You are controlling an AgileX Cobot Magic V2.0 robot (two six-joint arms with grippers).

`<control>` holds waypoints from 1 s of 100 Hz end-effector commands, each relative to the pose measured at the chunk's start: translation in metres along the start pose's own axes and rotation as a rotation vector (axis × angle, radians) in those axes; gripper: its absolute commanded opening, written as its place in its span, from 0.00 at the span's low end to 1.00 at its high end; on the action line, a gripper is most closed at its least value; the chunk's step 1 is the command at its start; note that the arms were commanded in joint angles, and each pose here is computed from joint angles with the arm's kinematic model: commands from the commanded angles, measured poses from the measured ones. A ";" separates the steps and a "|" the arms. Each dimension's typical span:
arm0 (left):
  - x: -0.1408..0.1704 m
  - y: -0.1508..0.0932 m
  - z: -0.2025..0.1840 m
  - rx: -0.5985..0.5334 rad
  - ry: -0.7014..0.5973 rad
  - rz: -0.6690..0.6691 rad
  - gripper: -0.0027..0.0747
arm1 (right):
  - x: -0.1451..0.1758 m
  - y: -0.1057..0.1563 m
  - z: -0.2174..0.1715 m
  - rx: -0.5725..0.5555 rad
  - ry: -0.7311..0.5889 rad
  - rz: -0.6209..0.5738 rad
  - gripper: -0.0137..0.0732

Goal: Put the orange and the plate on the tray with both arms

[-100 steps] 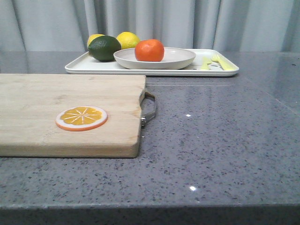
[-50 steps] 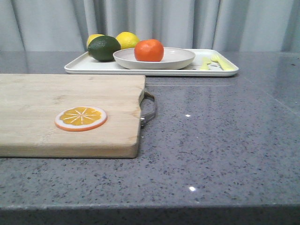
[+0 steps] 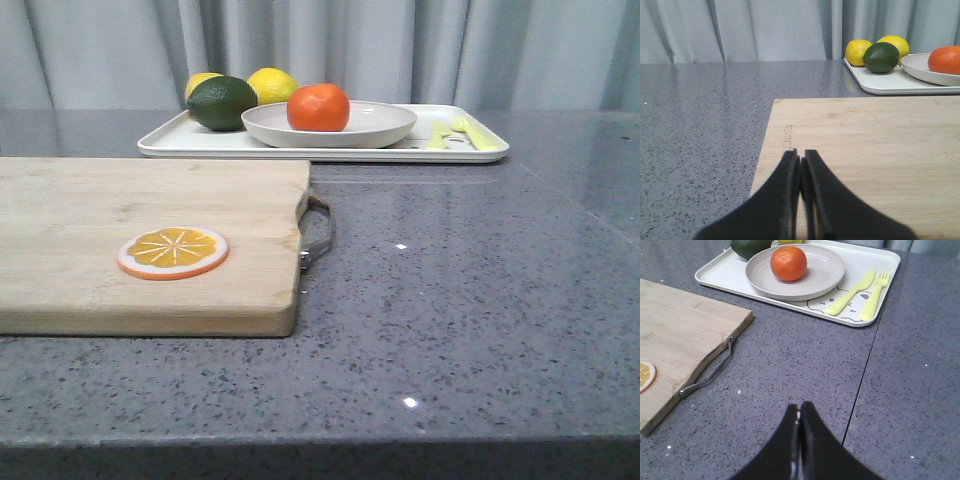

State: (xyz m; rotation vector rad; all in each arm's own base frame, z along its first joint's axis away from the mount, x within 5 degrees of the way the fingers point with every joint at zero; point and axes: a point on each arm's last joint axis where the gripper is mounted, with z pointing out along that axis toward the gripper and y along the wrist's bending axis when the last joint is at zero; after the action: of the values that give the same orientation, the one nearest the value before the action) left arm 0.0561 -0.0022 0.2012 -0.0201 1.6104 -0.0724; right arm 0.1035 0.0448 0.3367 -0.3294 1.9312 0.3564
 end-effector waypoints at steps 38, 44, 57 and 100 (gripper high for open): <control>-0.006 0.000 -0.003 0.000 -0.100 -0.010 0.01 | -0.014 0.000 -0.004 0.009 -0.100 -0.012 0.11; -0.006 0.000 -0.003 0.000 -0.100 -0.010 0.01 | -0.014 0.000 -0.003 0.010 -0.096 -0.012 0.11; -0.006 0.000 -0.003 0.000 -0.100 -0.010 0.01 | -0.012 -0.002 -0.002 0.026 -0.125 -0.028 0.11; -0.006 0.000 -0.003 0.000 -0.098 -0.010 0.01 | 0.039 -0.022 -0.015 0.219 -0.491 -0.036 0.11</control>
State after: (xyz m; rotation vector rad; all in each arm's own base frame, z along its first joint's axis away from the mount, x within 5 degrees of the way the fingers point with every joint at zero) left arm 0.0560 -0.0022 0.2010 -0.0279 1.6121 -0.0799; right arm 0.0913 0.0210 0.2952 -0.1552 1.6300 0.2009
